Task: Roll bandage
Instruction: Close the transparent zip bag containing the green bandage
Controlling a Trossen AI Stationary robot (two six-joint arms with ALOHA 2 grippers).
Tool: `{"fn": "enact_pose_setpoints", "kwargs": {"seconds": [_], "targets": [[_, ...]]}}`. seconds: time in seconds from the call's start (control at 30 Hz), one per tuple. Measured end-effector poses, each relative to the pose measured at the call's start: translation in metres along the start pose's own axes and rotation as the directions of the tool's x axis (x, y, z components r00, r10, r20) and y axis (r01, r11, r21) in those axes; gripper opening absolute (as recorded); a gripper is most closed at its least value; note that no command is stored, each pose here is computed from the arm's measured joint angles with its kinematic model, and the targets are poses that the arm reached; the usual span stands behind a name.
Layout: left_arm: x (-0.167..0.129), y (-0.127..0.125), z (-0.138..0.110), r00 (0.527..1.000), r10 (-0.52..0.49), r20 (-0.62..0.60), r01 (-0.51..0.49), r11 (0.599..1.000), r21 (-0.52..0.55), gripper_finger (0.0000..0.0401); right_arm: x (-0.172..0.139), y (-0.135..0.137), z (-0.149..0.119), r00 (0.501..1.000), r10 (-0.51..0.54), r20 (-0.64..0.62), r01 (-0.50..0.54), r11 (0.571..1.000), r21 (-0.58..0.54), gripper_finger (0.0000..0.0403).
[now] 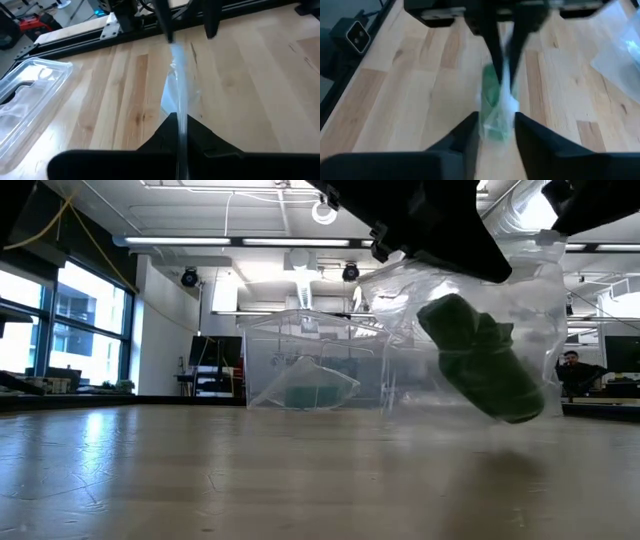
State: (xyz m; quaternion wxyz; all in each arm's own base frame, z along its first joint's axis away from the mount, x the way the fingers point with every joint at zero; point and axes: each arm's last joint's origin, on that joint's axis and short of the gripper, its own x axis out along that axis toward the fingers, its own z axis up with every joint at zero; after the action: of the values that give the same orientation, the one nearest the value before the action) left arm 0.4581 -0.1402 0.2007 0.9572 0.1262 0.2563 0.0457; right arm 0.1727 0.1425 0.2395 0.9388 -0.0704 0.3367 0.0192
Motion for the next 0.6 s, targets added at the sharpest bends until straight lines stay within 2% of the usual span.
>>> {"fn": "enact_pose_setpoints", "kwargs": {"seconds": [0.1,0.23,0.43,0.6], "targets": [[0.0,0.0,0.0,1.0,0.0,-0.001,0.0,1.0,-0.01,0.0001,0.007,0.007,0.001,0.999,-0.022,0.025,0.022,0.999,-0.024,0.0062],[0.0,0.0,0.0,1.0,-0.001,-0.003,0.001,1.0,-0.014,0.0001,0.018,0.008,-0.003,0.998,-0.058,-0.013,0.057,0.997,-0.044,0.0008],[0.0,0.0,0.0,1.0,0.0,0.0,0.0,1.0,-0.026,0.0,0.028,0.01,-0.001,0.995,-0.095,0.008,0.095,0.994,-0.062,0.0019],[0.0,0.0,0.0,1.0,0.0,0.003,0.0,0.999,-0.044,0.0,0.03,0.009,0.004,0.995,-0.094,0.037,0.096,0.995,-0.034,0.0021]]}}
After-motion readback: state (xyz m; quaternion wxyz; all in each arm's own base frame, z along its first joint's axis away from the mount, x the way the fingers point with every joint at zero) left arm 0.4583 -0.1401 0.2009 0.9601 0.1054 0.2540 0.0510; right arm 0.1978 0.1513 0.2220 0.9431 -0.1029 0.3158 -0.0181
